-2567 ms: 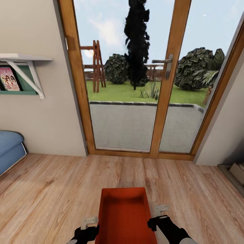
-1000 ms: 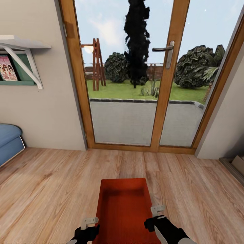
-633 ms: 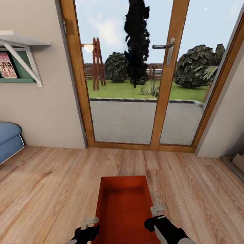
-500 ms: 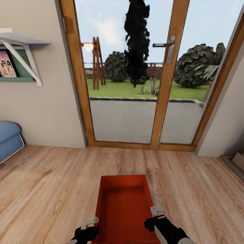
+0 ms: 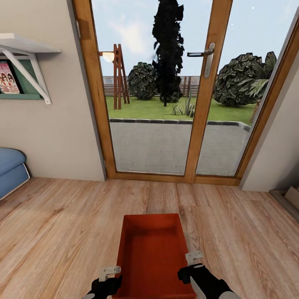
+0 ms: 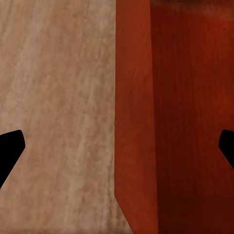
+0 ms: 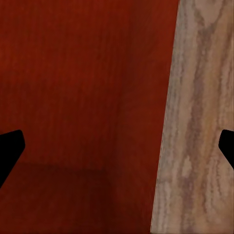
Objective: Move the two storage containers from the living room to the garage. In the garage, place one container on the floor and stack the other container on top of it (either order is fine).
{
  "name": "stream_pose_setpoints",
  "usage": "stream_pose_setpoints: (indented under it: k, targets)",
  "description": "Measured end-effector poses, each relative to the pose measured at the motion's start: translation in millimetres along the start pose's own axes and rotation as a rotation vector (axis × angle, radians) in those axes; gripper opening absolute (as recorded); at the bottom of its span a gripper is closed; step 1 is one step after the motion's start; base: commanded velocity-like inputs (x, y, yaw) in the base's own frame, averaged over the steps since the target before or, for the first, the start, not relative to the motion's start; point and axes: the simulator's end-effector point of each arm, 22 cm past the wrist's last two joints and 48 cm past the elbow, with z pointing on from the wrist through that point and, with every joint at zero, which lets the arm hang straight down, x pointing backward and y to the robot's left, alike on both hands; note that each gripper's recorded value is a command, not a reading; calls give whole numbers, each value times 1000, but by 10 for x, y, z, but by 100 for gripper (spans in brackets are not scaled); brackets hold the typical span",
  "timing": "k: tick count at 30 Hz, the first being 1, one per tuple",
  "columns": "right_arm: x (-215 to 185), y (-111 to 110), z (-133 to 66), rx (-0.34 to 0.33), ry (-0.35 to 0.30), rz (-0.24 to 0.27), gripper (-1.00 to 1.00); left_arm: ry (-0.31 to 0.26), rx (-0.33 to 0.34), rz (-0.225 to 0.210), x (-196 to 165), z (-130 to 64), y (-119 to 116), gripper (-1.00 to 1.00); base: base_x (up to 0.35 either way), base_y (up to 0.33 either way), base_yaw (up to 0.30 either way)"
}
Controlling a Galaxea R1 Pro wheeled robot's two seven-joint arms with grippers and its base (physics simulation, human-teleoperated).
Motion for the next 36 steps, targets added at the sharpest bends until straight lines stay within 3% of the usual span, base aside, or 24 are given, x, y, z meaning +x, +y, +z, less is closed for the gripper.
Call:
stream_pose_setpoints:
  k: [11, 36]
  targets:
    - [22, -114, 10, 15, 3, 1, 100, -1, 0, -1, -2, 0, 1, 100, 0, 0, 0]
    - [10, -105, 60, 12, -21, 3, 100, 17, 1, -12, 84, 26, -24, 100, 0, 0, 0]
